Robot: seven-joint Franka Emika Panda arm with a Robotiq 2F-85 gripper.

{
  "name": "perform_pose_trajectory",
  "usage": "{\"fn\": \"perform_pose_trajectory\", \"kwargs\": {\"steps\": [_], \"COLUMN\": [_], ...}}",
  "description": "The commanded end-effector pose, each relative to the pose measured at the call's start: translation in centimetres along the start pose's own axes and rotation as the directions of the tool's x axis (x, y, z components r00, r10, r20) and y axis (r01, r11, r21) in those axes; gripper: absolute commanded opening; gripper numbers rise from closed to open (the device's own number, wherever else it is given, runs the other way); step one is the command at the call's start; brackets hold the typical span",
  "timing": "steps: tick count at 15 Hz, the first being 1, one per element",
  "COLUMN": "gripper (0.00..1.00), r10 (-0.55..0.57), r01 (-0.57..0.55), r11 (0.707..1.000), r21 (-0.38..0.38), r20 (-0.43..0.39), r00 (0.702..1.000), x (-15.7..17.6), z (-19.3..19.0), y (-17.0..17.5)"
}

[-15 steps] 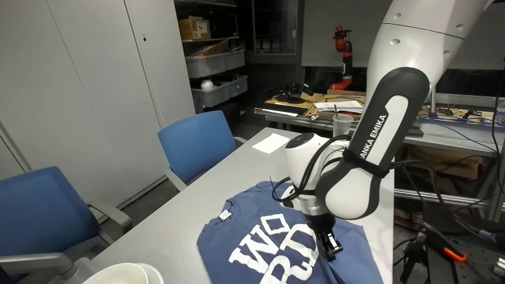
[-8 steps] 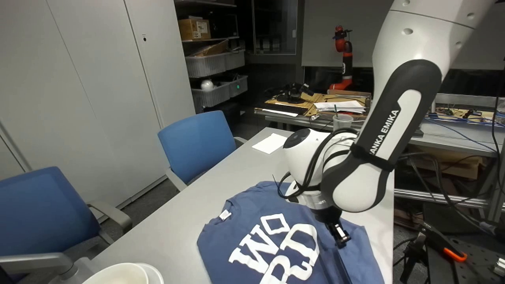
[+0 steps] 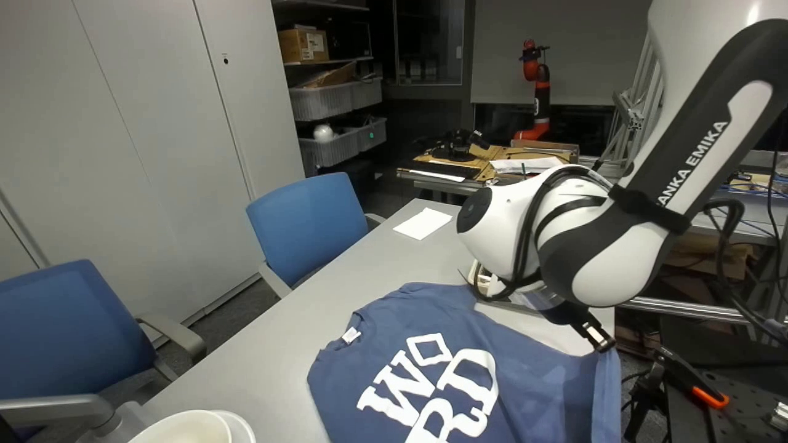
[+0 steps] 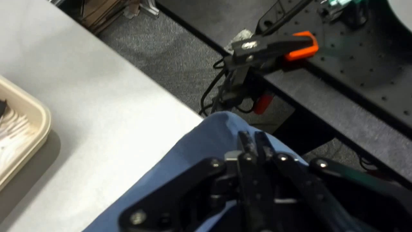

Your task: Unfold the blue shirt

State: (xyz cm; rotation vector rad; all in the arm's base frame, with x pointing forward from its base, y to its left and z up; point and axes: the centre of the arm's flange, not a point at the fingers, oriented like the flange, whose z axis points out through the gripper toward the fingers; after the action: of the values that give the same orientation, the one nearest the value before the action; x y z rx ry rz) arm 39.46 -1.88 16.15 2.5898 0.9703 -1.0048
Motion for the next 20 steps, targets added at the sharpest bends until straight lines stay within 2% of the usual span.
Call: {"fn": "perform_pose_trajectory", "kwargs": {"steps": [1, 2, 3, 4, 5, 7, 12, 14, 15, 20], "gripper": [0.02, 0.02, 0.09, 0.33, 0.34, 0.44, 0.81, 0.96, 1.00, 1.00], "r10": [0.017, 0.011, 0.008, 0.000, -0.002, -0.008, -0.006, 0.002, 0.009, 0.097], "r01": [-0.018, -0.014, -0.013, -0.006, -0.006, -0.003, -0.008, -0.016, -0.021, -0.094], "r11": [1.000, 0.999, 0.999, 0.999, 0.999, 0.998, 0.997, 0.996, 0.996, 0.994], "r21": [0.012, 0.030, 0.041, 0.045, 0.050, 0.061, 0.072, 0.083, 0.090, 0.063], "r20": [0.084, 0.110, 0.127, 0.145, 0.159, 0.173, 0.196, 0.158, 0.132, -0.042], "r00": [0.996, 0.994, 0.992, 0.989, 0.987, 0.985, 0.981, 0.987, 0.991, 0.994], "x": [-3.4, -3.7, -3.9, -4.1, -4.2, -4.3, -4.9, -5.4, -5.6, -8.2], "z": [-0.1, 0.2, 0.5, 0.7, 0.9, 1.0, -0.2, -1.6, -2.3, -8.0], "y": [-2.2, -2.7, -3.1, -3.4, -3.8, -4.4, -5.6, -6.0, -6.2, -6.9]}}
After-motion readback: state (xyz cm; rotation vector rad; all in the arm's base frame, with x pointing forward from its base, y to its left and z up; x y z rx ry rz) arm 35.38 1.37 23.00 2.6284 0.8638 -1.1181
